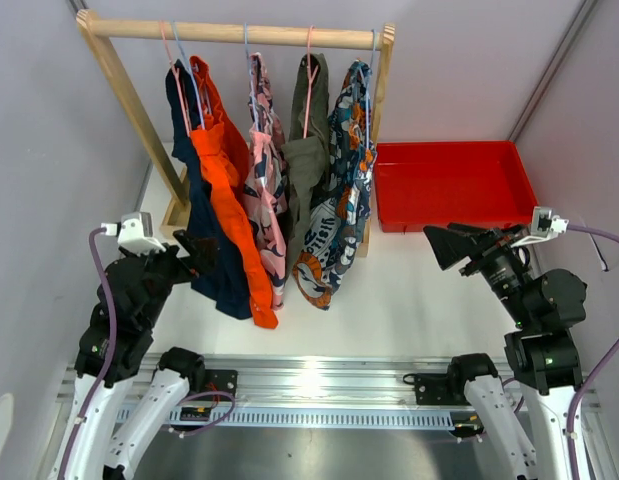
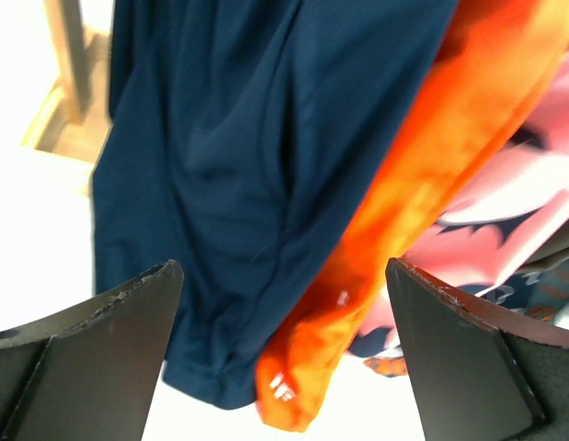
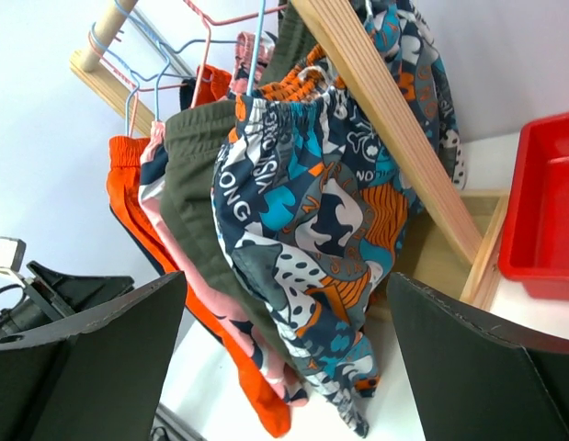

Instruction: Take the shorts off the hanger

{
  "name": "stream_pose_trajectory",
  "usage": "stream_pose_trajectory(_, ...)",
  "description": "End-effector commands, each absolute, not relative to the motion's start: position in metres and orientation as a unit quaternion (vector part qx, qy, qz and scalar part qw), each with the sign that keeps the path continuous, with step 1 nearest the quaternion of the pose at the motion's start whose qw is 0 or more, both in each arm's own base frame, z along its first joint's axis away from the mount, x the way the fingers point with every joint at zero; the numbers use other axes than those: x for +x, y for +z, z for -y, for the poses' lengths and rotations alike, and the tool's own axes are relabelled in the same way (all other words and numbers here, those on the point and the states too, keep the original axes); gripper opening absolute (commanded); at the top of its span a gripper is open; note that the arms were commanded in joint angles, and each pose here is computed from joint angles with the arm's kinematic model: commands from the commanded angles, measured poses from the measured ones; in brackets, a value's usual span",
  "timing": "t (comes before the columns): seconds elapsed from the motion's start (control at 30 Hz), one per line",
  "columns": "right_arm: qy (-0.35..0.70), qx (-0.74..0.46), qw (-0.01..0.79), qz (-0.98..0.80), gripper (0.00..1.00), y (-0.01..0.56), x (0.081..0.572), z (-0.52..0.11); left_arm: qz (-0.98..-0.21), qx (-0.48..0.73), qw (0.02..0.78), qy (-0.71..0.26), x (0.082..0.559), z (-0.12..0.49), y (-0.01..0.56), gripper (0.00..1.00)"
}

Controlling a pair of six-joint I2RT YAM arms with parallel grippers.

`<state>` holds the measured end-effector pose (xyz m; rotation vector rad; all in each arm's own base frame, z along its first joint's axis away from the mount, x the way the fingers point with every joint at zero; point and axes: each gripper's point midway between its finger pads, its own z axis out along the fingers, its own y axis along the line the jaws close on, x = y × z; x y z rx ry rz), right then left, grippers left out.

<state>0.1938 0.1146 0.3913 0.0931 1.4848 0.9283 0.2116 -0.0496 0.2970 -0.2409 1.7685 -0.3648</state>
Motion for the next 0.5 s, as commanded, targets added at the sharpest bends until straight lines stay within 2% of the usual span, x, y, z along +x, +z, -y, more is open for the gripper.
stream_pose_trajectory(0.0,0.398,-0.006,0.683,-0.612,0.99,0.42,0.189,-0.116,-0.77,-0.093,0.619,-0.124,0.206,0.039,0.292,0.99)
stream_pose_trajectory(0.17,0.361,0.019,0.709,-0.605,1.0,0.458,0.213,-0.103,-0.755,-0.086,0.636,-0.131,0.204,0.039,0.295,0.99)
stream_pose_trajectory(0.2,0.359,0.017,0.693,-0.625,0.99,0.455,0.231,-0.108,-0.757,-0.085,0.635,-0.127,0.204,0.038,0.292,0.99)
stream_pose_trajectory(0.23,0.362,0.008,0.698,-0.618,0.99,0.476,0.23,-0.109,-0.761,-0.089,0.632,-0.12,0.205,0.036,0.29,0.99)
stream_pose_trajectory(0.27,0.359,0.005,0.696,-0.622,0.99,0.482,0.237,-0.11,-0.763,-0.099,0.629,-0.109,0.205,0.031,0.288,0.96)
stream_pose_trajectory(0.37,0.355,-0.001,0.707,-0.612,0.99,0.515,0.256,-0.114,-0.747,-0.094,0.648,-0.117,0.2,0.03,0.305,0.78)
stream_pose_trajectory(0.47,0.337,-0.01,0.728,-0.597,0.99,0.537,0.265,-0.112,-0.728,-0.061,0.664,-0.159,0.195,0.046,0.351,0.81)
